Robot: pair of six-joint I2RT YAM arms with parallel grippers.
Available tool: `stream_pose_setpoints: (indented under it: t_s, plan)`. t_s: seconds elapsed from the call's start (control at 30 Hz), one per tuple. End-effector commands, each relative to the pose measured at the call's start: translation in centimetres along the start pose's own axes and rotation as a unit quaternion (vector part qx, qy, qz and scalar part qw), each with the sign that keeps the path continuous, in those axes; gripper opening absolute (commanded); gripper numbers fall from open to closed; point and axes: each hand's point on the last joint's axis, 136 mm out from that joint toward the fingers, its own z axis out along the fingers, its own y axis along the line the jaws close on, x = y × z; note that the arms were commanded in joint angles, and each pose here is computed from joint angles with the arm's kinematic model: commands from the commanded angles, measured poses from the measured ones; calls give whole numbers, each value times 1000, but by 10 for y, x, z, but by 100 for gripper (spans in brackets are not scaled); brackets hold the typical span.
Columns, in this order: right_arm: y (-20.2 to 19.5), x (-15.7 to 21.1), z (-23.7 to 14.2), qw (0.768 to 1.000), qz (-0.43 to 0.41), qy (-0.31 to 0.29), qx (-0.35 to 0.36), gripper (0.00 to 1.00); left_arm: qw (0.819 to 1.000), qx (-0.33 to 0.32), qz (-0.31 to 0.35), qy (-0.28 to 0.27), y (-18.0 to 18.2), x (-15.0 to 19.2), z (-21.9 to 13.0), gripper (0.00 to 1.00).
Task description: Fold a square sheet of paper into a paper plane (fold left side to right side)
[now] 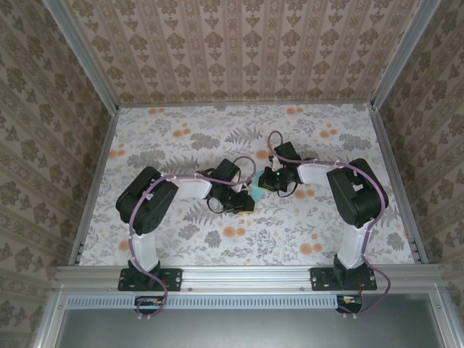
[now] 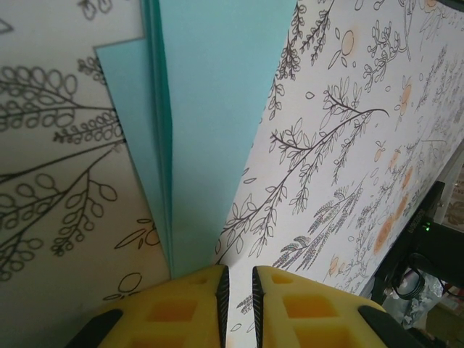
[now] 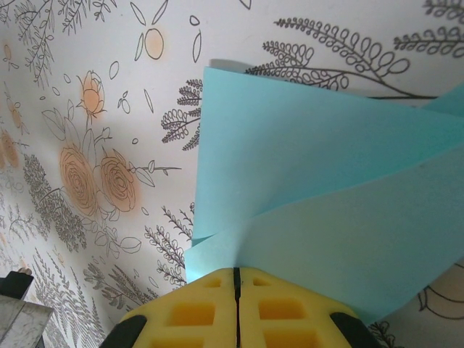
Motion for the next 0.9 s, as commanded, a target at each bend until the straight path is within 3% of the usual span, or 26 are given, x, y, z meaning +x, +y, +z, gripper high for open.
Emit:
stream_pose_setpoints:
  t_s: [0.0, 0.43, 0.7, 0.87]
  plan:
    - [-49, 24, 10, 995, 31, 41, 84, 8, 999, -26, -39, 29, 21, 23, 2, 20]
    - [-50, 23, 10, 995, 31, 42, 84, 8, 997, -18, -62, 35, 30, 50, -8, 19]
    - [-45, 21, 8, 996, 28, 38, 74, 8, 999, 27, -16, -21, -12, 6, -43, 20]
    - [-43, 20, 8, 996, 28, 36, 70, 8, 999, 38, 5, -22, -26, -15, -38, 21]
